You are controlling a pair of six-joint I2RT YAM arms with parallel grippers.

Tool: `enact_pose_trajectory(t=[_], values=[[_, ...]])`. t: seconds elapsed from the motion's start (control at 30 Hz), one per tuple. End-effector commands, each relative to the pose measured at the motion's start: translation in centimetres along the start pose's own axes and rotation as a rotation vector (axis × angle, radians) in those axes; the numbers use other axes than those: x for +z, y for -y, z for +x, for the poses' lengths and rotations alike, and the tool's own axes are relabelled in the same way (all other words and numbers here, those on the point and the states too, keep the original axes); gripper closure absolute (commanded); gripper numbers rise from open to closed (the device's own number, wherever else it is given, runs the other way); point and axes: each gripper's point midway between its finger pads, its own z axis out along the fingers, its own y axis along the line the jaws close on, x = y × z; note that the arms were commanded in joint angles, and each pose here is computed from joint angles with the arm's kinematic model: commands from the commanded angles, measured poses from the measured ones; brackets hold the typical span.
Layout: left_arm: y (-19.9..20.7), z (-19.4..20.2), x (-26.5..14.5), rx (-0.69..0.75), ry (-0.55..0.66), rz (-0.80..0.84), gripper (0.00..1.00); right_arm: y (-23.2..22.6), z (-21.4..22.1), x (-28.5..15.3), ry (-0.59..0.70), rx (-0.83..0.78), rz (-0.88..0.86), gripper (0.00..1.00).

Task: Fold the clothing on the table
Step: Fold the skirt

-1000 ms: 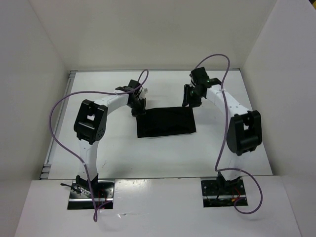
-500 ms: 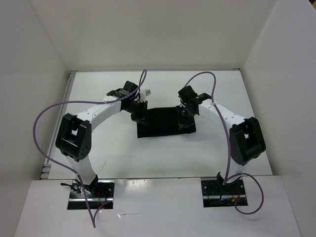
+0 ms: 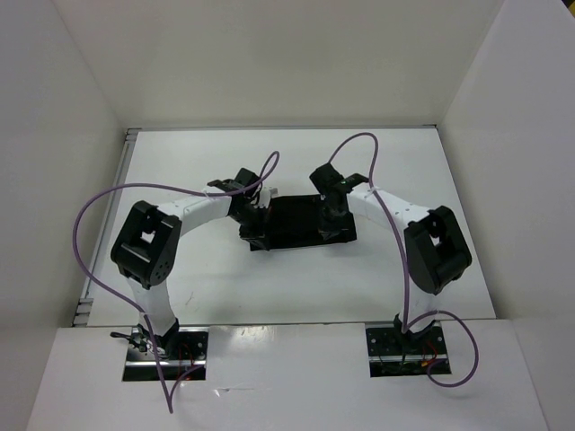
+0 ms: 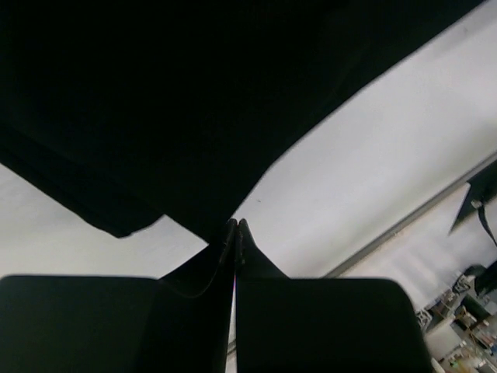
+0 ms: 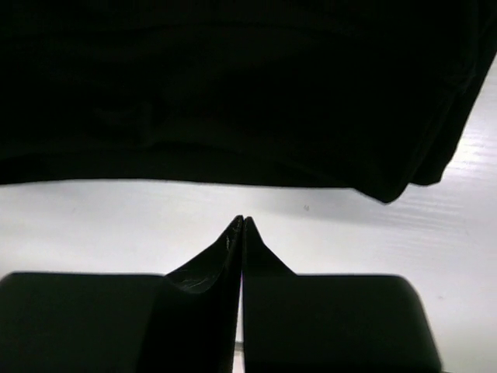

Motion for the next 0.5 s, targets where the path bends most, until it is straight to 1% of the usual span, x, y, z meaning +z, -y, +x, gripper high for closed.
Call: enact_pose_trajectory(t=[0.0,0.07,0.13,0.2,0.3,0.33,0.47], values=[[-0.4,-2.7,0.0,0.005,0.081,-0.045,0.97,0.3,-2.3,0.6,0.068,0.024,0.062,0.98],[-0.5,-3.4,0.3,-0.007,0.103,-0.047,0.97,0.5,-2.5,0.9,0.07,0.024,0.077,0.98],[-0.8,-3.1,0.6,-0.022,0.103,-0.058,0.97,0.9,-2.8,1.4,0.081,0.035,0.107,1.0],[-0.8,-3.3,0.8,-0.03,0.112,-0.054,0.97,1.5,-2.8,2.0,0.086,0.034,0.14,1.0],[0.3,-3.0,0.1,-0.03,0.122,-0.027,0.97,2.0,-2.8,2.3,0.092,0.042,0.17,1.0],[0.8,-3.3,-0.6,-0.02,0.142,-0.019,0.97,2.4,-2.6,2.4,0.091,0.041,0.185,1.0],[-0.1,-3.6,-1.0,-0.029,0.174,-0.075,0.97,3.8,-3.2,2.6,0.117,0.068,0.251,1.0]])
